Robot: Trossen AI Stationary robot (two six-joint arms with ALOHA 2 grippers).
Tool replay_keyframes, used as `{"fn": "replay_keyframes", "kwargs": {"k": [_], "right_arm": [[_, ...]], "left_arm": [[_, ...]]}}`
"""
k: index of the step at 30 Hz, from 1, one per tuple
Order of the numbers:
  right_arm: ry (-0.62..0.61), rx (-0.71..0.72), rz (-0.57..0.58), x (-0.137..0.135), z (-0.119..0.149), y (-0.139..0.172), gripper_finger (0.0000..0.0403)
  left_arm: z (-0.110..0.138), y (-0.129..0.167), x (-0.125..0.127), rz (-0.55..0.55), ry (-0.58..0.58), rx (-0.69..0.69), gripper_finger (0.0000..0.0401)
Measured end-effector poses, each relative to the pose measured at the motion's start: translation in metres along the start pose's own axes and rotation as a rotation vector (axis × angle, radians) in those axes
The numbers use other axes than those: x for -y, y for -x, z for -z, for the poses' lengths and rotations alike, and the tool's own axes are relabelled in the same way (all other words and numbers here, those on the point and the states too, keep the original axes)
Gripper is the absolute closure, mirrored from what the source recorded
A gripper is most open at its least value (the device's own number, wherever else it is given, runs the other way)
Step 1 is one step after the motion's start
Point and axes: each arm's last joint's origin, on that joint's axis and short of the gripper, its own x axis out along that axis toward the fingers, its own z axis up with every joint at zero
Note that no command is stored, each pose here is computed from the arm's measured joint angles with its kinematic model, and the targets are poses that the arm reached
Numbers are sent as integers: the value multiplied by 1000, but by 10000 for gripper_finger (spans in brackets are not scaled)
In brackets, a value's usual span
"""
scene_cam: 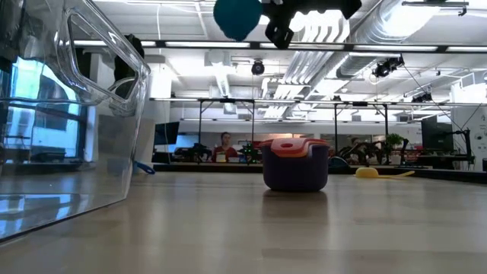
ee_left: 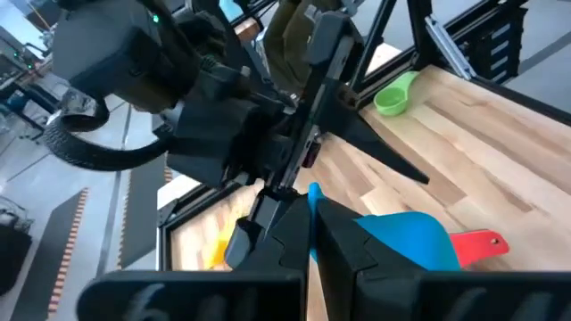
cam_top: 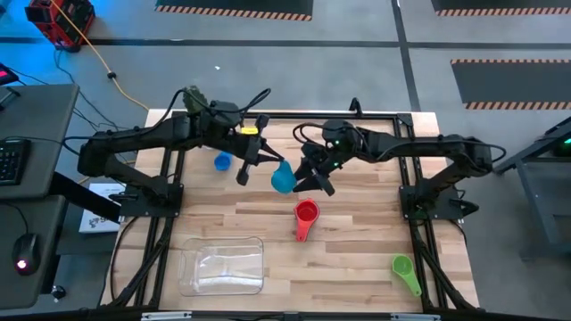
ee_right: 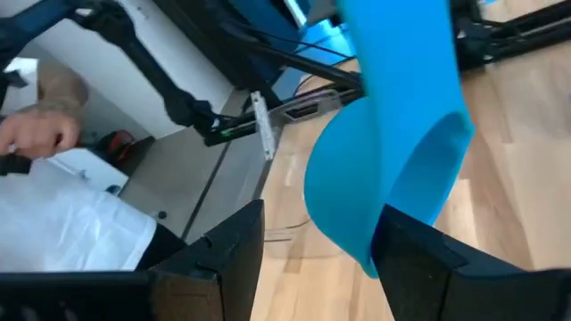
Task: Nest measuring cups in basket
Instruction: Stack the light blue measuring cup on top of the red measuring cup
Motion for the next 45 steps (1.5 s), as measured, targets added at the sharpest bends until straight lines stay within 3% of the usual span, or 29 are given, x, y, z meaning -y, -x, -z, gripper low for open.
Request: {"fn": "replay_keyframes", "kwargs": {"k": [10, 18, 26, 32, 34, 38, 45], "right_arm": [[-1, -13, 18, 2, 3, -7, 237], [8, -30, -15, 4, 4, -4, 387], [-34, -187, 67, 7, 17, 34, 397], [-37, -432, 194, -2, 43, 56, 399], [12, -521, 197, -4, 54, 55, 400], [174, -617, 180, -6, 78, 42, 401], [674, -555, 242, -28, 67, 5, 402]], "left_arm": [[-3, 0, -4, -37, -5, 29, 400], [-2, 0, -4, -38, 39, 21, 353], [3, 5, 2, 12, 191, -59, 256], [13, 27, 7, 73, 376, -167, 231], [23, 35, 9, 105, 490, -161, 234], [42, 46, 18, 81, 650, 4, 255], [63, 64, 43, -39, 751, 416, 323]]}}
